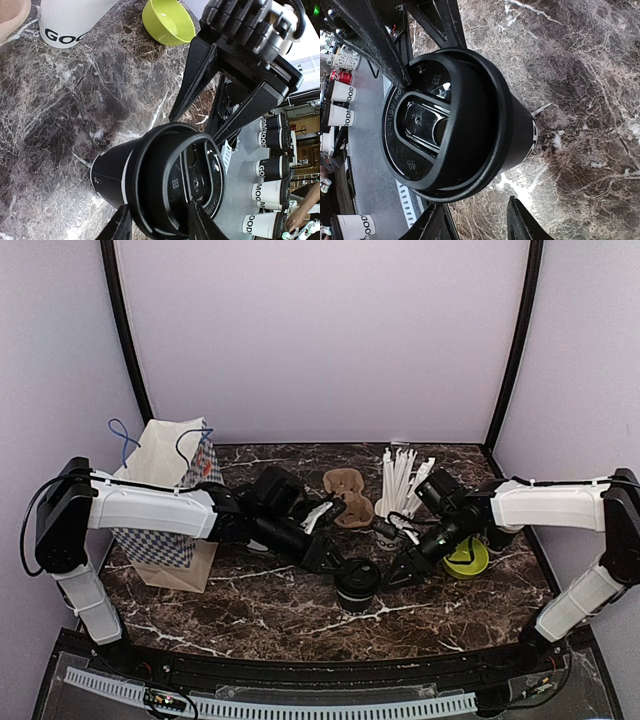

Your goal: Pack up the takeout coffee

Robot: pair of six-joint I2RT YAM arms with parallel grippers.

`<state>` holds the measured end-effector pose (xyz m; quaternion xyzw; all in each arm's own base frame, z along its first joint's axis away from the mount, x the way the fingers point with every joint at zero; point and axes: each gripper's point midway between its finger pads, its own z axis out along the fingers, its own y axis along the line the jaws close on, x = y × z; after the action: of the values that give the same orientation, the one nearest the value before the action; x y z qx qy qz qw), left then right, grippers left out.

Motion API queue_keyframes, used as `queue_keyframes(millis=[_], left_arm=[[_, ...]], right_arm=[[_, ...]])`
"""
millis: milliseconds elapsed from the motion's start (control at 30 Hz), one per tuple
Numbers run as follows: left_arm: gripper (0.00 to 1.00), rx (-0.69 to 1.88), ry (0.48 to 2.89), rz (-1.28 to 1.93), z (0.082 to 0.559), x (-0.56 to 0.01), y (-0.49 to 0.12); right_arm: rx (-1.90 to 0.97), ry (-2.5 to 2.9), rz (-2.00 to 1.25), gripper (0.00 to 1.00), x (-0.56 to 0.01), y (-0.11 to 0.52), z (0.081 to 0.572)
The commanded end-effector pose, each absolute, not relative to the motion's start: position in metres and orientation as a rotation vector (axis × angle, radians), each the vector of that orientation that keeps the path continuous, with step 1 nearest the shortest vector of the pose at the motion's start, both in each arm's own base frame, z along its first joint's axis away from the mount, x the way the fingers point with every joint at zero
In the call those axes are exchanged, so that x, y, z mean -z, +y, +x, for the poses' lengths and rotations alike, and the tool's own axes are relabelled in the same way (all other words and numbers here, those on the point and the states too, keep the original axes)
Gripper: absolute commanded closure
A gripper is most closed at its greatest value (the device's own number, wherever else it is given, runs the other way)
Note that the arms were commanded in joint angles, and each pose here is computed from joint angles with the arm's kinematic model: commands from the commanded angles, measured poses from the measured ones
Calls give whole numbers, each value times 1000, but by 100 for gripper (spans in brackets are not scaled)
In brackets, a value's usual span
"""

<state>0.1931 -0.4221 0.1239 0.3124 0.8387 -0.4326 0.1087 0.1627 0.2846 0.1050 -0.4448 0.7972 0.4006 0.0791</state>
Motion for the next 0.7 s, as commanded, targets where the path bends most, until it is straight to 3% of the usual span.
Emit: queue_keyframes(millis=[0, 233, 400, 667], left_arm=[[62, 928, 2789, 909, 176, -29, -371], [64, 899, 2839, 923, 168, -12, -366], [64, 895, 2846, 931, 165, -9, -366], [66, 860, 2865, 931, 161, 0, -360]], right_arm=[[-1248, 2333, -1365, 57, -116, 298, 164], [-1484, 2243, -1421, 51, -139, 305, 141], [-1481, 2290, -1393, 48, -134, 307, 146], [-1144, 2526, -1299, 56, -82, 298, 178]])
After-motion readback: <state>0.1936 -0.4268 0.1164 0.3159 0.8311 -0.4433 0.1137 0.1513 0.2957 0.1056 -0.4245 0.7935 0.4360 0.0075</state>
